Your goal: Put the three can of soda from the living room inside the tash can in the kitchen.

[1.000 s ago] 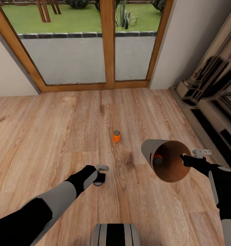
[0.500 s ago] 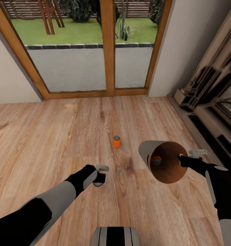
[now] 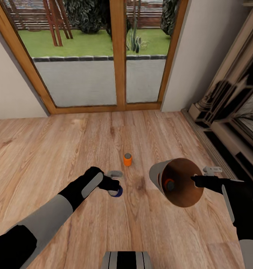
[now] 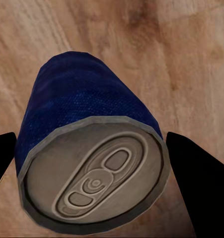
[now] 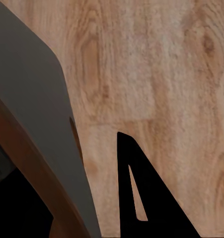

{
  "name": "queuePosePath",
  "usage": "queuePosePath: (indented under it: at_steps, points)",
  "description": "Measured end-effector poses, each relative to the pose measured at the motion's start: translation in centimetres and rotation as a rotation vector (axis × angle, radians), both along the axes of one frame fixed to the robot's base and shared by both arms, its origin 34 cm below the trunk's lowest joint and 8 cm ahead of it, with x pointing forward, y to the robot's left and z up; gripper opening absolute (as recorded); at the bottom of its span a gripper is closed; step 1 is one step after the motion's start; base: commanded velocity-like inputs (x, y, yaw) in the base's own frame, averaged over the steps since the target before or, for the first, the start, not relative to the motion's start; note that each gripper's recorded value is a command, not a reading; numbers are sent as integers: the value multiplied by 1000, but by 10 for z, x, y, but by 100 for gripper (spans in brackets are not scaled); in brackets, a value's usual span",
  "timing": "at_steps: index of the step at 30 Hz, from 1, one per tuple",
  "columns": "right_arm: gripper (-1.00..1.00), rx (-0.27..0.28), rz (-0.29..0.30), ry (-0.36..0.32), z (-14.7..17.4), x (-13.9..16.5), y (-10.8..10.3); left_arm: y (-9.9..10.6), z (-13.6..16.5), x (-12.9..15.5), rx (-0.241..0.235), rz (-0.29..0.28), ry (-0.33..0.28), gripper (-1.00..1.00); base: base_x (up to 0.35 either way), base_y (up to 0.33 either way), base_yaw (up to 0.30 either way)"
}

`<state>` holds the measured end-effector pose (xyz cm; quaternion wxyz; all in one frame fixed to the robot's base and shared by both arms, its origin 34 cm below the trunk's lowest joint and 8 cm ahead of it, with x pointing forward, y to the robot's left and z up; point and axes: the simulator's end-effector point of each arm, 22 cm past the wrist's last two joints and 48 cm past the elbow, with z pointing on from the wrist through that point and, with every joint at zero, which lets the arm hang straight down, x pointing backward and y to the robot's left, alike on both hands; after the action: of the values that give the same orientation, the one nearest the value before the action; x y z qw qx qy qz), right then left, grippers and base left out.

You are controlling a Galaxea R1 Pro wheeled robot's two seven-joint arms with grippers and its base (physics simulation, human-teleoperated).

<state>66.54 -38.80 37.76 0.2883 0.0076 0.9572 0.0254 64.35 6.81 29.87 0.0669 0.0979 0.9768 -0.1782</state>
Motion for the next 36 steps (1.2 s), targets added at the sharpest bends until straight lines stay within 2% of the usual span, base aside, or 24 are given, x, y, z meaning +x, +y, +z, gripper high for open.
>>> queuePosePath:
  at_steps: [4,7,8,11,12,13,14,16,19,23,27,31,33,36]
  points:
    - [-100,2,-23,55,7,-7,-3,19,27,13,-31,17,-12,-100,0,0,0]
    - [-100,8,-41,88,15,-10,-4,31,40,19,-36,23,-14,-100,0,0,0]
    - [-100,0,-43,98,20,-10,-4,39,46,21,-32,21,-18,-100,0,0,0]
    - [-100,-9,-28,105,29,-8,2,43,63,27,-44,13,-32,-100,0,0,0]
    - [-100,-5,-25,115,32,-8,6,41,74,29,-68,9,-39,-100,0,0,0]
    - [-100,-13,-19,110,36,-3,8,34,93,30,-122,2,-42,-100,0,0,0]
    - [-100,-29,-16,97,44,3,6,32,101,29,-139,-2,-44,-100,0,0,0]
    - [-100,-83,-7,98,51,9,2,22,127,31,-197,-19,-66,-100,0,0,0]
    - [-100,-149,13,106,58,13,-1,5,161,35,-255,-54,-116,-100,0,0,0]
    - [-100,-121,46,118,61,15,18,-12,200,38,-302,-99,-179,-100,0,0,0]
    - [-100,-135,65,144,60,13,25,-33,244,37,-371,-144,-235,-100,0,0,0]
    - [-100,-126,68,149,66,14,28,-38,265,37,-390,-163,-257,-100,0,0,0]
    - [-100,-125,70,164,61,11,29,-49,284,32,-431,-187,-280,-100,0,0,0]
    - [-100,-134,81,174,57,10,31,-55,295,28,-459,-200,-289,-100,0,0,0]
